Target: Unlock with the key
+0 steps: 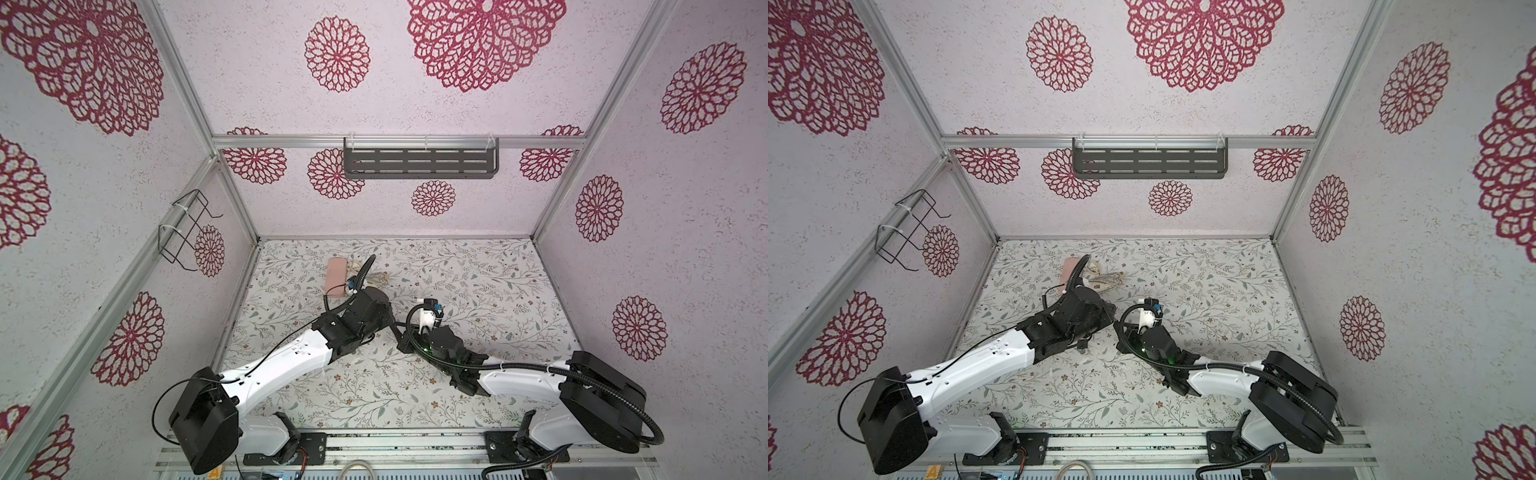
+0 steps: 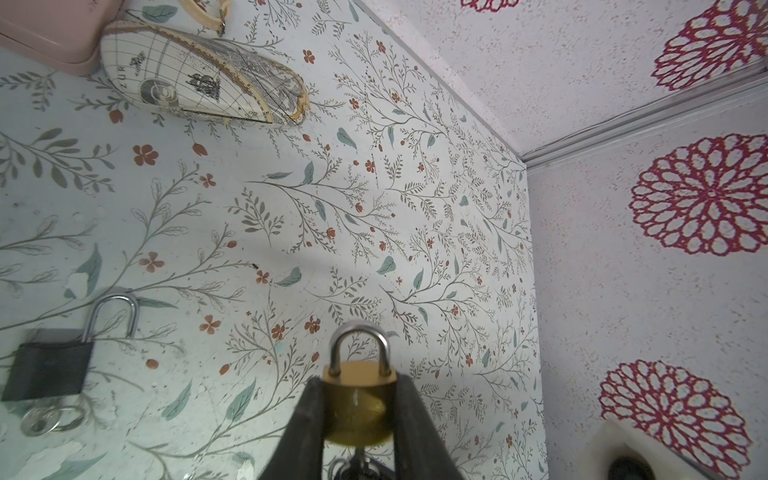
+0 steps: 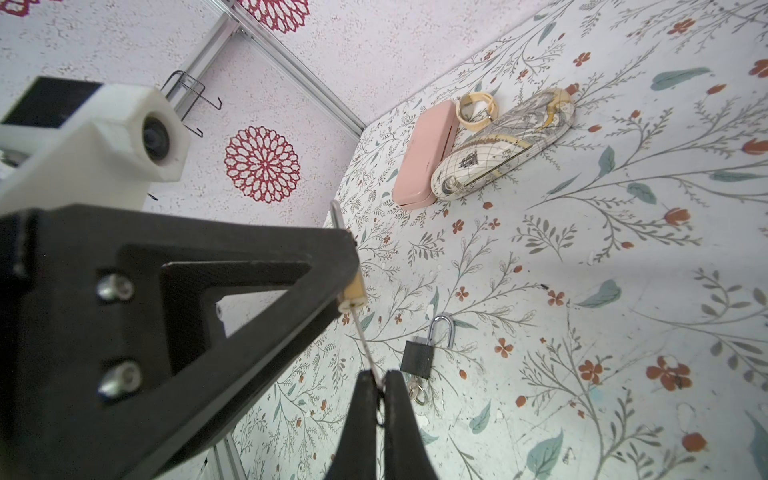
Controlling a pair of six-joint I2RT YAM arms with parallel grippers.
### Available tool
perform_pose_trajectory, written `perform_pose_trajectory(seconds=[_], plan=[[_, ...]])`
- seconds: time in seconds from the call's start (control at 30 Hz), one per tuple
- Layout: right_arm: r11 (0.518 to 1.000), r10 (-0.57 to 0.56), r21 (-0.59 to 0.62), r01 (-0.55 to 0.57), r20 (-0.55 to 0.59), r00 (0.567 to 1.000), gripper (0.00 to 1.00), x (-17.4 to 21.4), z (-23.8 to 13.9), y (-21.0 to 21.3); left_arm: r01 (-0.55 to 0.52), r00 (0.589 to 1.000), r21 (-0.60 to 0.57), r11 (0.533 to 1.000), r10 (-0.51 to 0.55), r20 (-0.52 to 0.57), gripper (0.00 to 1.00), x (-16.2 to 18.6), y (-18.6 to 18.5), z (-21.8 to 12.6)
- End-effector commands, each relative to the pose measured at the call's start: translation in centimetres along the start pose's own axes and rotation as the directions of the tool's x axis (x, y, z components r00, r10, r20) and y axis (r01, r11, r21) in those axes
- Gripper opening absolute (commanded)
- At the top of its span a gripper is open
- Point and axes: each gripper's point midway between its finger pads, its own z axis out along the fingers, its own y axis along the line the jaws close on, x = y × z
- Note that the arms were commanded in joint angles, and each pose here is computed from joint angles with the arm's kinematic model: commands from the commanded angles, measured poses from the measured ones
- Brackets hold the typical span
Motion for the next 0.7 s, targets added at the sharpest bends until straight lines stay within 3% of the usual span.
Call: perform_pose_trajectory(seconds=[0.0,0.43,0.67], plan=[[0.998,0.026,-0.056,-0.022,0.071,0.997,0.0,-2.5,0.1,2.3,0.007,1.0,0.045,0.999,-0.007,0.009,0.0,-0.1,-1.3,-0.7],[0.99,0.085,-0.115,-0.076,0.069,0.994,0.0,-3.4,0.1,3.3,-0.007,1.0,0.035,0.999,0.007,0.011,0.0,0.5,-1.0,-0.7],[0.989,0.081,-0.131,-0.07,0.084,0.993,0.0,-4.6,-0.1,4.2,-0.078,0.997,-0.014,0.997,0.078,-0.018,0.0,1.5,-0.6,-0.7]])
